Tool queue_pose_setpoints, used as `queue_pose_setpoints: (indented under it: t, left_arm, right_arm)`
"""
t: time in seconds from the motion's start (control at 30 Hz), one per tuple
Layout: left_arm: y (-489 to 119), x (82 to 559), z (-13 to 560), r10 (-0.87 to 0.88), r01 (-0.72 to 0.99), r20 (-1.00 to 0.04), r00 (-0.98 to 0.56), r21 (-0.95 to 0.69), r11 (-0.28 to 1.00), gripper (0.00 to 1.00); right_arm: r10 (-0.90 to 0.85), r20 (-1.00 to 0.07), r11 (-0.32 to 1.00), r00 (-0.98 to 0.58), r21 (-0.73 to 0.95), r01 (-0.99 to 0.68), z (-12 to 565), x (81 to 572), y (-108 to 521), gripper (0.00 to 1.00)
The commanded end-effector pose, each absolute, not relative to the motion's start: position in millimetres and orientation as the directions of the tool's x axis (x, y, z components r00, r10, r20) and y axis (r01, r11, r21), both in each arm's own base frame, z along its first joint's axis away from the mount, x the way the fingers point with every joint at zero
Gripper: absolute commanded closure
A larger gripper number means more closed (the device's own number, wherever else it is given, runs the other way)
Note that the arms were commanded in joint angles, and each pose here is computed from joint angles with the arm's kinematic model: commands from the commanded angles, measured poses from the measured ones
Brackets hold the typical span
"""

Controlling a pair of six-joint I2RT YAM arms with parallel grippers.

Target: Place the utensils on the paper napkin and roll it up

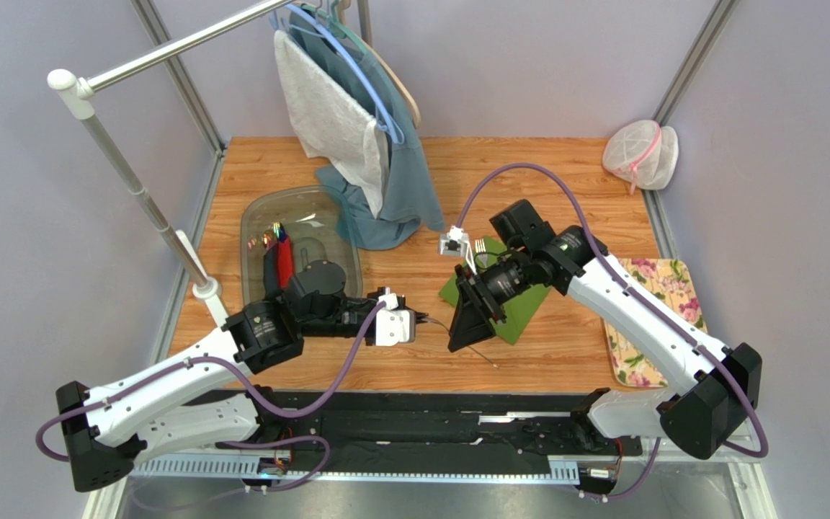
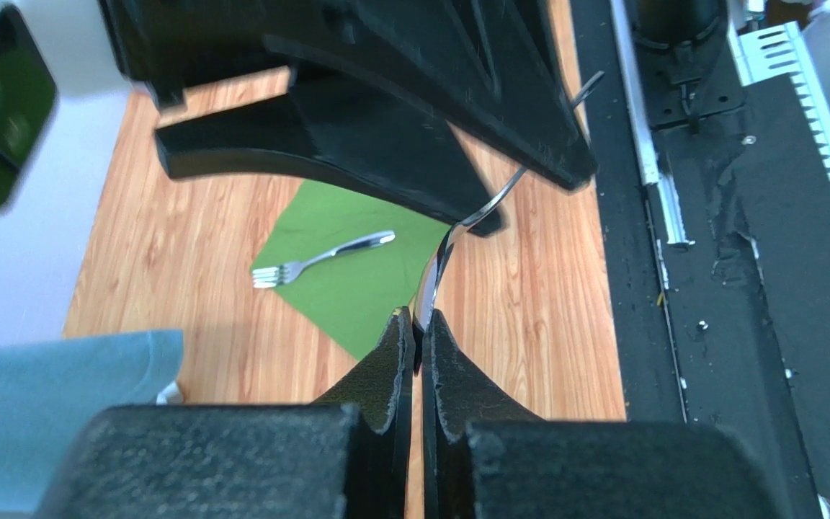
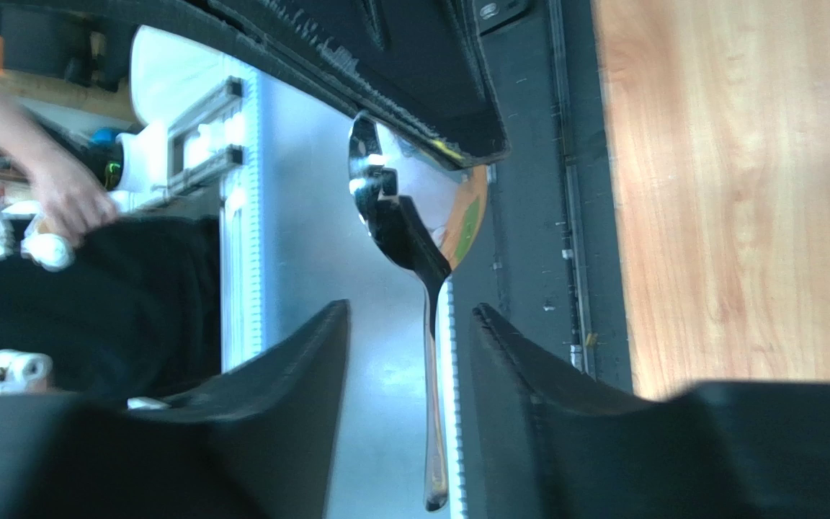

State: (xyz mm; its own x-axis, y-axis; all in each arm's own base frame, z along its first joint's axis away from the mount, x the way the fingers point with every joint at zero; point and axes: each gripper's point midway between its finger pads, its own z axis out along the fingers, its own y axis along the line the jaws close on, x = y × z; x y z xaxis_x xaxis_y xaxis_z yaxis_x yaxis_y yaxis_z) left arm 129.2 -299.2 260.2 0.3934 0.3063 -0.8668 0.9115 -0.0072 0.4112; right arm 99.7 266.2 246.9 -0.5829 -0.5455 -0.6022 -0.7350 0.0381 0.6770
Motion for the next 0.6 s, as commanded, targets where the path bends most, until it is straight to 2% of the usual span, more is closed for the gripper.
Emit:
queue_pose_setpoints:
  t: [0.0,0.03,0.13,0.17,0.2,0.23,0.3,0.33,0.37,0.4,0.47,0.57]
  left_arm:
    - [-285.5,132.0,260.9,0.348,0.934,-0.882,0.319,0.354,0.042,1.0]
    - [-283.1,129.0,257.8,0.357,0.949,-0.89,0.282,0.314,0.032,1.0]
    - [-271.6,132.3,241.8,0.434,0.992,-0.897,0.083,0.117,0.053,1.0]
    - [-265.4,127.9,233.1,0.47,0.997,-0.882,-0.026,0.008,0.07,1.0]
    - [-262.1,144.8,231.7,0.481,0.99,-0.868,-0.122,-0.068,0.127,1.0]
    - [-262.9,141.2,231.1,0.482,0.98,-0.853,-0.198,-0.16,0.118,1.0]
    - [-261.2,144.8,219.9,0.529,0.916,-0.749,-0.4,-0.355,0.189,1.0]
    - [-260.9,144.6,218.2,0.532,0.881,-0.708,-0.465,-0.431,0.197,1.0]
    - [-257.4,137.6,213.2,0.554,0.828,-0.631,-0.542,-0.513,0.226,1.0]
    - [-262.9,140.5,207.6,0.57,0.786,-0.573,-0.588,-0.571,0.236,1.0]
    - [-265.2,134.5,199.0,0.594,0.69,-0.455,-0.664,-0.679,0.251,1.0]
    - [-269.3,137.1,195.5,0.588,0.65,-0.414,-0.695,-0.712,0.266,1.0]
  right_arm:
    - [-0.459,-0.674,0.17,-0.579,0.573,-0.802,264.9,143.2,262.7,0.35]
    - [-0.449,-0.685,0.244,-0.574,0.524,-0.816,263.0,156.0,258.2,0.28]
    - [-0.439,-0.741,0.347,-0.508,0.381,-0.857,264.6,177.8,247.2,0.22]
    - [-0.442,-0.747,0.373,-0.497,0.35,-0.859,262.4,182.8,243.7,0.21]
    - [-0.443,-0.753,0.397,-0.486,0.322,-0.86,260.9,187.3,241.0,0.21]
    - [-0.445,-0.761,0.438,-0.472,0.275,-0.856,259.1,194.2,234.5,0.2]
    - [-0.455,-0.769,0.459,-0.449,0.229,-0.858,254.5,198.8,229.2,0.19]
    - [-0.458,-0.772,0.479,-0.44,0.202,-0.854,253.7,202.1,225.1,0.14]
    - [-0.465,-0.775,0.477,-0.428,0.188,-0.859,252.8,202.7,224.3,0.05]
    - [-0.47,-0.776,0.471,-0.421,0.182,-0.863,253.2,200.9,224.1,0.01]
    - [-0.484,-0.78,0.455,-0.397,0.163,-0.875,255.7,196.3,227.1,0.01]
    - [-0.507,-0.782,0.422,-0.362,0.141,-0.896,255.6,188.7,235.8,0.05]
